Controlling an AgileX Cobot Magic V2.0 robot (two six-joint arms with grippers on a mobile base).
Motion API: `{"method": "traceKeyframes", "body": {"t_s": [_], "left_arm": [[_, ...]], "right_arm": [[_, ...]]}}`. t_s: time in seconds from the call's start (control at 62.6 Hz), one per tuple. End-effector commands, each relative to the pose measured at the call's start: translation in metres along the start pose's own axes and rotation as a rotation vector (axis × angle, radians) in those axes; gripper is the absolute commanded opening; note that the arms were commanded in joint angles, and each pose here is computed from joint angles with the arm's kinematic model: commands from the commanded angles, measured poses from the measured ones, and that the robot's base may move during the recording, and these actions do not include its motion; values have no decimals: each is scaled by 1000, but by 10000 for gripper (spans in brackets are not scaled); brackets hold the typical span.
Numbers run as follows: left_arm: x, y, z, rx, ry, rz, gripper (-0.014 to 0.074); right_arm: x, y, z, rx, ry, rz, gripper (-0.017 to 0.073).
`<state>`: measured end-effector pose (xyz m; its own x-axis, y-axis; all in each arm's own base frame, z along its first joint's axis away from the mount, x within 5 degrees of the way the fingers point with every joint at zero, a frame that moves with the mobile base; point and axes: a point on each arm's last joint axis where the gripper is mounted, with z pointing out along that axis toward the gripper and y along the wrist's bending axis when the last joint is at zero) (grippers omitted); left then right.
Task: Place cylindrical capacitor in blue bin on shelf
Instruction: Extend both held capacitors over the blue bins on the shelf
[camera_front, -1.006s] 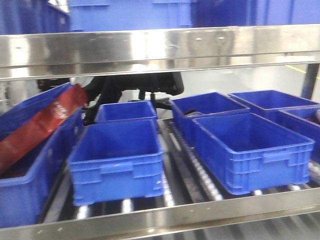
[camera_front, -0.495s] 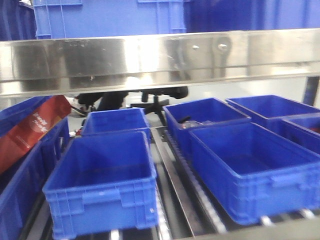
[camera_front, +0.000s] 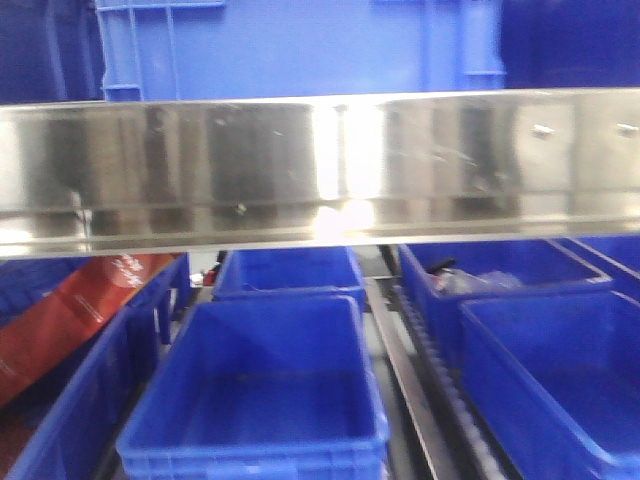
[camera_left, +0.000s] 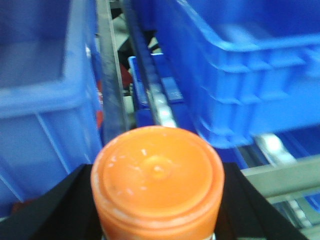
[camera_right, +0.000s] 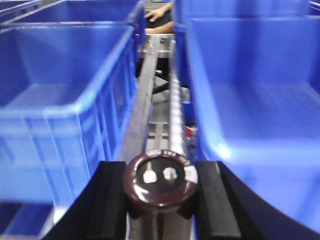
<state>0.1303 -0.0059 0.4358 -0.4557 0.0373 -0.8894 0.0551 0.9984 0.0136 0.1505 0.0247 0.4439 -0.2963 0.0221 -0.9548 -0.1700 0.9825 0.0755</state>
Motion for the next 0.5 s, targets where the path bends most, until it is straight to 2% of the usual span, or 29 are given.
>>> {"method": "traceKeyframes", "body": {"t_s": [0.0, 0.479], "left_arm": [[-2, -1, -2, 9, -20, 1, -111], [-2, -1, -2, 9, -20, 1, -111]], "right_arm": [[-3, -1, -1, 9, -33, -5, -162], [-3, -1, -1, 9, -33, -5, -162]]}}
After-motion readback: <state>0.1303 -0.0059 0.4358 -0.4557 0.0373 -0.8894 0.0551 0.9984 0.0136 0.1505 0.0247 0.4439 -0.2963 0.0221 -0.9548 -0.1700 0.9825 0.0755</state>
